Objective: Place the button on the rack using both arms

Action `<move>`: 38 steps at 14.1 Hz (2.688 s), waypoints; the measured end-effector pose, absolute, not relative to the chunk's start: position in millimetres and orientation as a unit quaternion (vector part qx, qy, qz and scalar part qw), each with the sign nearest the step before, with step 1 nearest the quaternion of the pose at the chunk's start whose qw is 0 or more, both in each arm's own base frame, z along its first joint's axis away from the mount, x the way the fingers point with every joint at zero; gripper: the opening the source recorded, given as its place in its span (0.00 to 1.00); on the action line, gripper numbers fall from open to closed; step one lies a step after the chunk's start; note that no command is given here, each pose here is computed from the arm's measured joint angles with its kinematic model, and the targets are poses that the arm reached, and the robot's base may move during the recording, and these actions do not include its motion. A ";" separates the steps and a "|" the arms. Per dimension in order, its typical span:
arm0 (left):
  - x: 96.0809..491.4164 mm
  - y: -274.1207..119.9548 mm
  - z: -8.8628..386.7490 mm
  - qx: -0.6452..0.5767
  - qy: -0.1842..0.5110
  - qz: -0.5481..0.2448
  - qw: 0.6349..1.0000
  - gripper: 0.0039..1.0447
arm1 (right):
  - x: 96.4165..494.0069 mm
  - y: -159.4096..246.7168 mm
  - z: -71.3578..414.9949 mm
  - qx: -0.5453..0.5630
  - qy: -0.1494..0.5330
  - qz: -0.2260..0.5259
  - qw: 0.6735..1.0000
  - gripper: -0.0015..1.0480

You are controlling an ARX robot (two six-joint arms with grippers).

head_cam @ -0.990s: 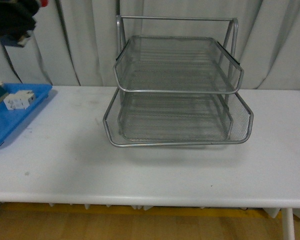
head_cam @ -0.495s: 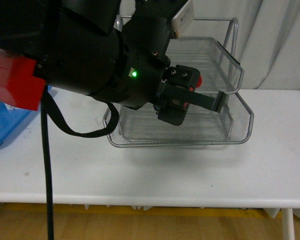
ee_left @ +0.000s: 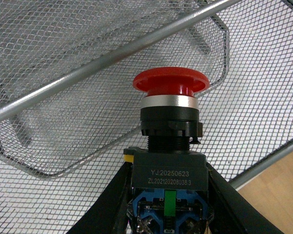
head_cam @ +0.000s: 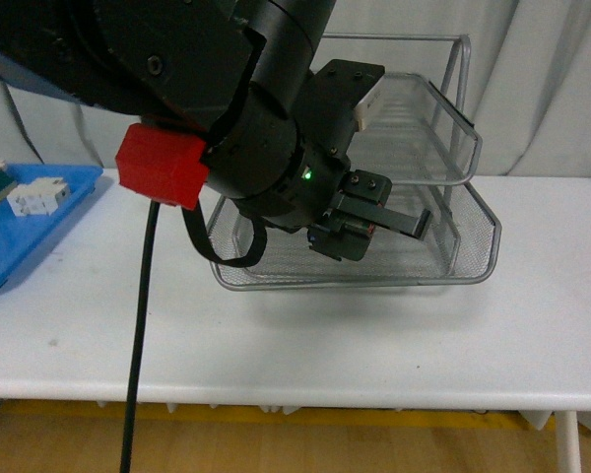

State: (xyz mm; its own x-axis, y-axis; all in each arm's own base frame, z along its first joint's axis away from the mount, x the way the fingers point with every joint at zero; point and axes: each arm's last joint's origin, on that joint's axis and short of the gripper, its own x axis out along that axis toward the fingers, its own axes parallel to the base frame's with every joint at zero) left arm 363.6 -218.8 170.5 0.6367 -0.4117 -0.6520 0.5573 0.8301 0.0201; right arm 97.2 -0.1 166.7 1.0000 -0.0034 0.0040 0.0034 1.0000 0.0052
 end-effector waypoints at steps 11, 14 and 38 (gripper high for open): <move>403.7 -257.1 163.4 0.067 0.362 -0.250 0.895 0.79 | 97.2 -0.1 166.7 0.003 -0.002 -0.002 1.000 0.94; 389.7 -245.0 176.7 0.047 0.344 -0.256 0.902 0.93 | 97.2 -0.1 166.7 0.003 -0.002 -0.002 1.000 0.94; 154.8 -10.5 176.6 -0.007 0.008 0.001 1.000 0.01 | 97.2 0.0 166.7 0.003 -0.002 0.000 1.000 0.94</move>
